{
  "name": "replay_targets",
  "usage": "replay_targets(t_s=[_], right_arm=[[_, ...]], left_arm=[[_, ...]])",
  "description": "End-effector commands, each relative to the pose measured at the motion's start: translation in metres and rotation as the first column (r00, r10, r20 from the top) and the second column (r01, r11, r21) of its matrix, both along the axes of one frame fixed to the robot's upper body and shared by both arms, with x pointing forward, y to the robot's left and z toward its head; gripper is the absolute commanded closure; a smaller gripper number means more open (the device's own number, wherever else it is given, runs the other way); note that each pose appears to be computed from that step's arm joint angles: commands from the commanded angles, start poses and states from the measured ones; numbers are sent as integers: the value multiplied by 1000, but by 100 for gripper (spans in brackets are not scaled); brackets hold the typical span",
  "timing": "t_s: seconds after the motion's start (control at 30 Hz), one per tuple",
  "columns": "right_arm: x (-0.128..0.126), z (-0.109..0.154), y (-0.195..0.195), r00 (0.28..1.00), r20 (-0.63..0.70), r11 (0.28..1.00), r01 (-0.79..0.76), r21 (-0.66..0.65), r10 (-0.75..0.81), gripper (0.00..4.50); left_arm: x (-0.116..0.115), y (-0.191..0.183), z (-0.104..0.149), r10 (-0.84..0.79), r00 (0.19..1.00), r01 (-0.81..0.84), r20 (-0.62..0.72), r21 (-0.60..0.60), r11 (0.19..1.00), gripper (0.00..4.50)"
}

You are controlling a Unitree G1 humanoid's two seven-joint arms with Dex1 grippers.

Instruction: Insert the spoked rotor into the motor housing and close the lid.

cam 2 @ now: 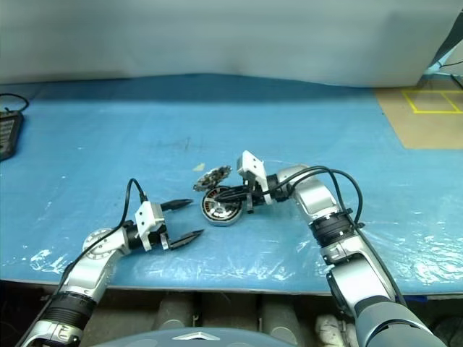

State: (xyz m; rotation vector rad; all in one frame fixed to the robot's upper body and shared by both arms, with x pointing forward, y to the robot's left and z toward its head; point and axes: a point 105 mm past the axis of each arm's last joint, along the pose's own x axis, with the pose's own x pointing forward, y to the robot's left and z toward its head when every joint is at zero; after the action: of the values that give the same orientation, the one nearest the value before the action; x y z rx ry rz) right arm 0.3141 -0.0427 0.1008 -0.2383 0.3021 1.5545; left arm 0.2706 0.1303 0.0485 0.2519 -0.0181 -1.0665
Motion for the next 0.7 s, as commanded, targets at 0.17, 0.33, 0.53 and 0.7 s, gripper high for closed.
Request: replay_targets(t_s=[0.17, 0.33, 0.53, 0.7], right_arm=[[6, -21, 1, 997, 73, 992, 14, -125, -4, 446], [10, -40, -9, 992, 123, 970, 43, -241, -13, 446], [3, -34, -8, 990, 141, 978, 10, -210, 20, 446], [-3, 12, -3, 997, 72, 999, -17, 30, 15, 446]], left_arm=[[1, 3, 4, 16, 999, -16, 29, -2, 1000, 0], [0, 4, 3, 19, 999, -19, 28, -2, 1000, 0], [-1, 4, 3, 21, 999, -21, 26, -2, 1000, 0], [0, 4, 3, 19, 1000, -19, 24, -1, 1000, 0]])
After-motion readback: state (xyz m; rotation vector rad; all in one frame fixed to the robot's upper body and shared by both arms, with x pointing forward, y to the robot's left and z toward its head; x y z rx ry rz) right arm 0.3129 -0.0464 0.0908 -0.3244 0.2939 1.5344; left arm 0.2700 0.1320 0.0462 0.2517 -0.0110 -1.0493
